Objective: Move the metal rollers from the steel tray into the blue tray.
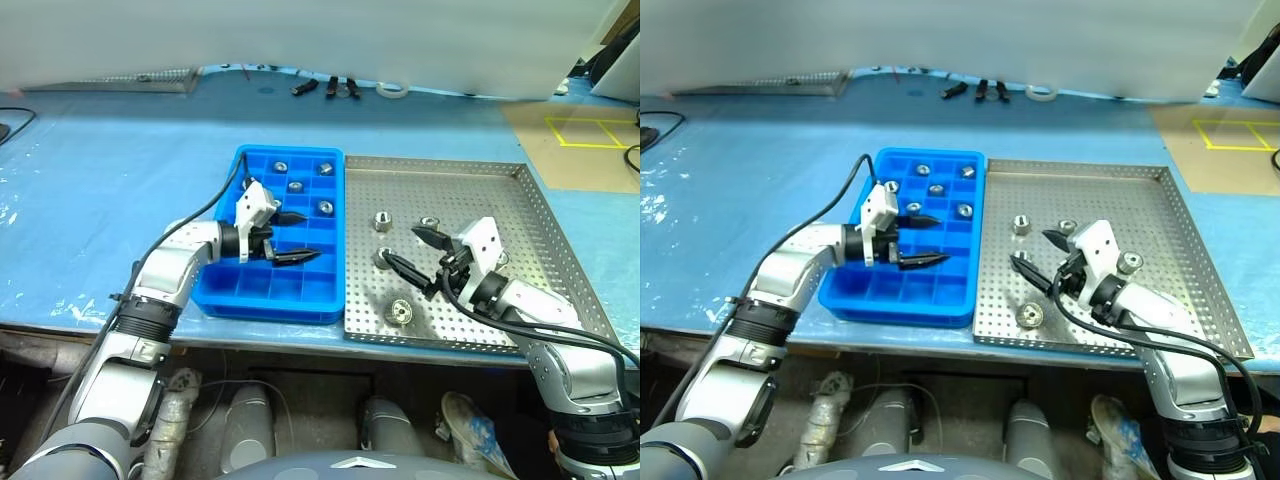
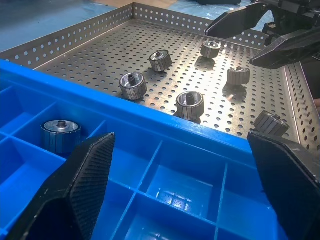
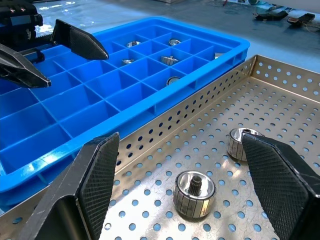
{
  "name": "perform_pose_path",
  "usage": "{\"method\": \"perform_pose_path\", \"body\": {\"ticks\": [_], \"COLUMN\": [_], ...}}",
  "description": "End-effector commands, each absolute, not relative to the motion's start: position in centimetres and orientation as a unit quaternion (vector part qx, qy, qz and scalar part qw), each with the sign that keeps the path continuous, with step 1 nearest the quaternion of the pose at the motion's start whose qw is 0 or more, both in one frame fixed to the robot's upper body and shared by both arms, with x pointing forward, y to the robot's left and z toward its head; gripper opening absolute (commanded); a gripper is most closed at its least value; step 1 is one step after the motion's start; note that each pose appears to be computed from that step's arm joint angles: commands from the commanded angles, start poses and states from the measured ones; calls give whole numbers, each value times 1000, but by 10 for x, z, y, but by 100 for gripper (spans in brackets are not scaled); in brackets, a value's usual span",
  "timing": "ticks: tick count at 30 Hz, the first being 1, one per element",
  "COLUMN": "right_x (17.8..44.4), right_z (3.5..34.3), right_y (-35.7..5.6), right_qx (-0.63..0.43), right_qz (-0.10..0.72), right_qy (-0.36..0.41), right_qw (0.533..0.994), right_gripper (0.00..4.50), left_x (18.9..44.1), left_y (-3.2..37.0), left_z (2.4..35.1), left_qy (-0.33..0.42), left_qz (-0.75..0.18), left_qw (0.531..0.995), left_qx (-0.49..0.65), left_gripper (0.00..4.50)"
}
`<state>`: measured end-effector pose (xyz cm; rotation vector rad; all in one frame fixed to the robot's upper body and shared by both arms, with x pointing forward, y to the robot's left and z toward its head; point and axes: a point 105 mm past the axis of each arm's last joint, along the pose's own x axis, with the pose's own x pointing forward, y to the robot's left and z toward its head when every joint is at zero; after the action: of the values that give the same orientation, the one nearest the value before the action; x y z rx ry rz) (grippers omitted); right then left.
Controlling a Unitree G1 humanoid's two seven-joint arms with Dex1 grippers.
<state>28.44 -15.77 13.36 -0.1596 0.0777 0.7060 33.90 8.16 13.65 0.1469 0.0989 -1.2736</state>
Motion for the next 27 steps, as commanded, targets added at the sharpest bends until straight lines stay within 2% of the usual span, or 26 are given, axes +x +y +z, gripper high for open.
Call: {"method": "perform_pose_path", "body": {"ticks": [1, 19, 24, 27], "right_x": [284, 281, 281, 282], "right_z": [144, 143, 143, 144], "right_y": [-162, -166, -167, -170], "right_qx": [-85, -87, -86, -86], "right_qz": [340, 343, 335, 322], "right_qy": [16, 22, 20, 17], "right_qw": [937, 935, 938, 943], "right_gripper": [410, 410, 410, 410], "left_x": [341, 341, 347, 350], "left_y": [83, 76, 58, 38], "left_z": [144, 145, 157, 175], "left_qy": [26, 14, 10, 3], "left_qz": [-588, -599, -608, -634], "left_qw": [805, 798, 791, 770], "left_qx": [67, 62, 70, 71], "left_gripper": [450, 450, 450, 450]}}
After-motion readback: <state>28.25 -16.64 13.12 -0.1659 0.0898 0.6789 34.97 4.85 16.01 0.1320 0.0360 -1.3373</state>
